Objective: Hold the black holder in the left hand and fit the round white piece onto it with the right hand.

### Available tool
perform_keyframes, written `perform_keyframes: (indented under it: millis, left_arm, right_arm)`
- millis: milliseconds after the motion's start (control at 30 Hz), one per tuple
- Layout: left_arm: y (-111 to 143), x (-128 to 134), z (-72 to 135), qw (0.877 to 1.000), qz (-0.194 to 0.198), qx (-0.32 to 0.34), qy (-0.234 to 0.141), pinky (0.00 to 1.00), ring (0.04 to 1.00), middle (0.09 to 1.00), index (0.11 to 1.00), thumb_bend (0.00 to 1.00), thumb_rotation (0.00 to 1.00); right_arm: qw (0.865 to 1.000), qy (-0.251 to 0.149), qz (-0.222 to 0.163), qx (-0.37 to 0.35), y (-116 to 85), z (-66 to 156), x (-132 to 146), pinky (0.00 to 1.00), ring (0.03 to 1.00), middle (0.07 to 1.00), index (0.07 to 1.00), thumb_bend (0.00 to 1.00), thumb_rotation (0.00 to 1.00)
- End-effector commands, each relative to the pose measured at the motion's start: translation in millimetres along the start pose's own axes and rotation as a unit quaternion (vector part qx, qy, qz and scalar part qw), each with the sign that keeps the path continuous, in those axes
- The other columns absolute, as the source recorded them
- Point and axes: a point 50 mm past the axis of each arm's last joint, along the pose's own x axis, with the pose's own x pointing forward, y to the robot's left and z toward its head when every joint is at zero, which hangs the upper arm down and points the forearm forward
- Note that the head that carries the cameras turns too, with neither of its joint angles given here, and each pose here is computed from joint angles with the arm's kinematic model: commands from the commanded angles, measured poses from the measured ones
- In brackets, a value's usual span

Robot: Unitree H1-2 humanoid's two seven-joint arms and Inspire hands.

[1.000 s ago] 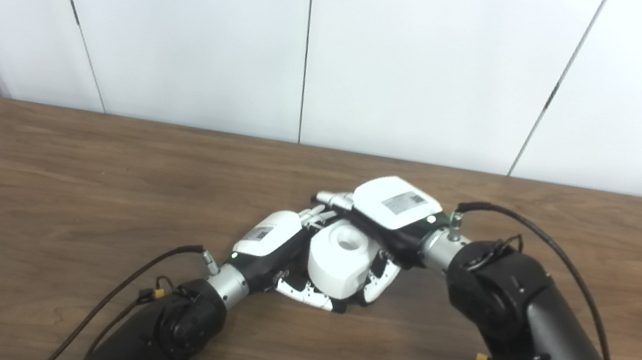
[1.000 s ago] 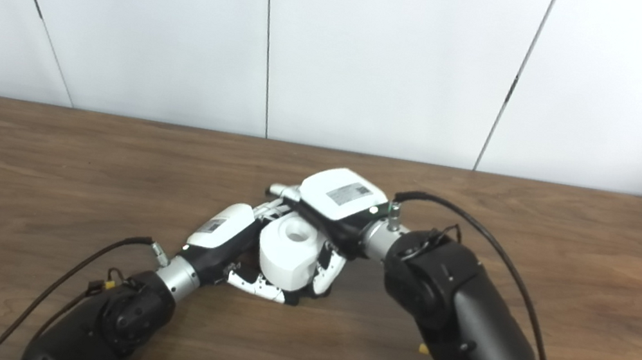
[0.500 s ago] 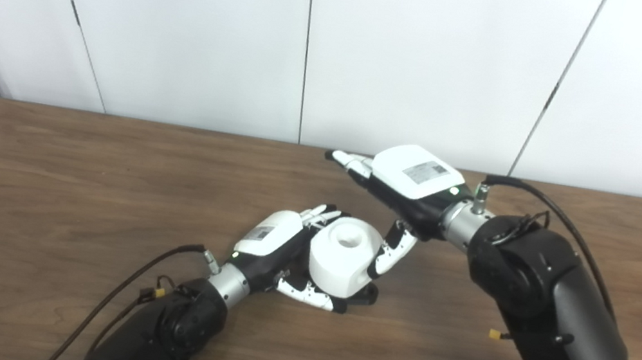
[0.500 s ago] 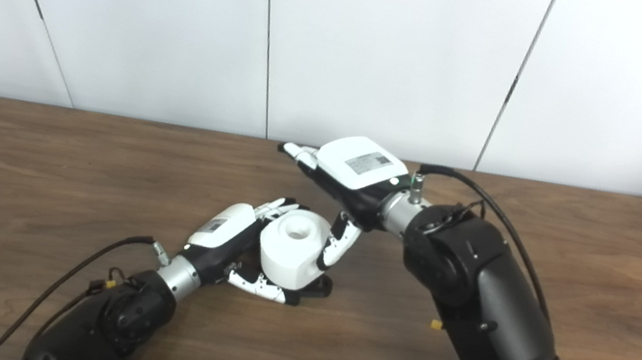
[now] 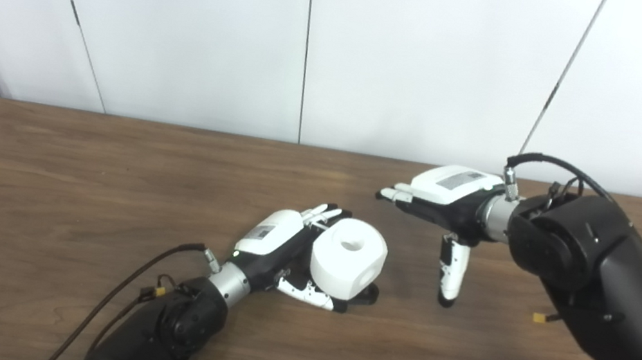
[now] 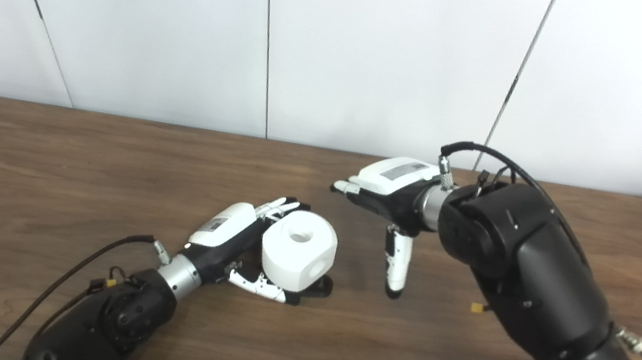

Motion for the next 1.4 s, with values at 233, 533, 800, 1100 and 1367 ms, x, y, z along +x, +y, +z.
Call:
perform_keyframes:
  millis: [233, 533, 800, 1100, 1367]
  left_arm:
    - [-43, -33, -24, 0.996, -0.071, -0.025, 0.056, 0.95, 1.000, 0.950, 0.483, 0.52, 0.06]
    - [-43, -32, -24, 0.996, -0.068, -0.025, 0.053, 0.94, 1.000, 0.946, 0.483, 0.52, 0.06]
    - [-41, -36, -25, 0.996, -0.068, -0.033, 0.056, 0.93, 1.000, 0.950, 0.483, 0.52, 0.06]
    - [-38, -40, -27, 0.995, -0.069, -0.035, 0.060, 0.95, 1.000, 0.955, 0.485, 0.52, 0.06]
    - [-31, -43, -29, 0.994, -0.080, -0.026, 0.073, 0.95, 1.000, 0.993, 0.611, 0.74, 0.14]
  right_arm:
    - [0.991, 0.006, -0.112, 0.067, -13, -27, -23, 0.53, 0.749, 0.901, 0.901, 0.87, 0.08]
    - [0.963, -0.011, -0.221, 0.152, 13, -31, -12, 0.47, 0.669, 0.820, 0.788, 0.78, 0.05]
    - [0.909, 0.011, -0.312, 0.275, 41, -35, -2, 0.62, 0.770, 0.824, 0.784, 0.76, 0.06]
    - [0.875, 0.029, -0.339, 0.345, 72, -31, 9, 0.65, 0.743, 0.810, 0.808, 0.75, 0.03]
    - [0.853, 0.026, -0.352, 0.384, 94, -22, 15, 0.62, 0.742, 0.806, 0.801, 0.78, 0.00]
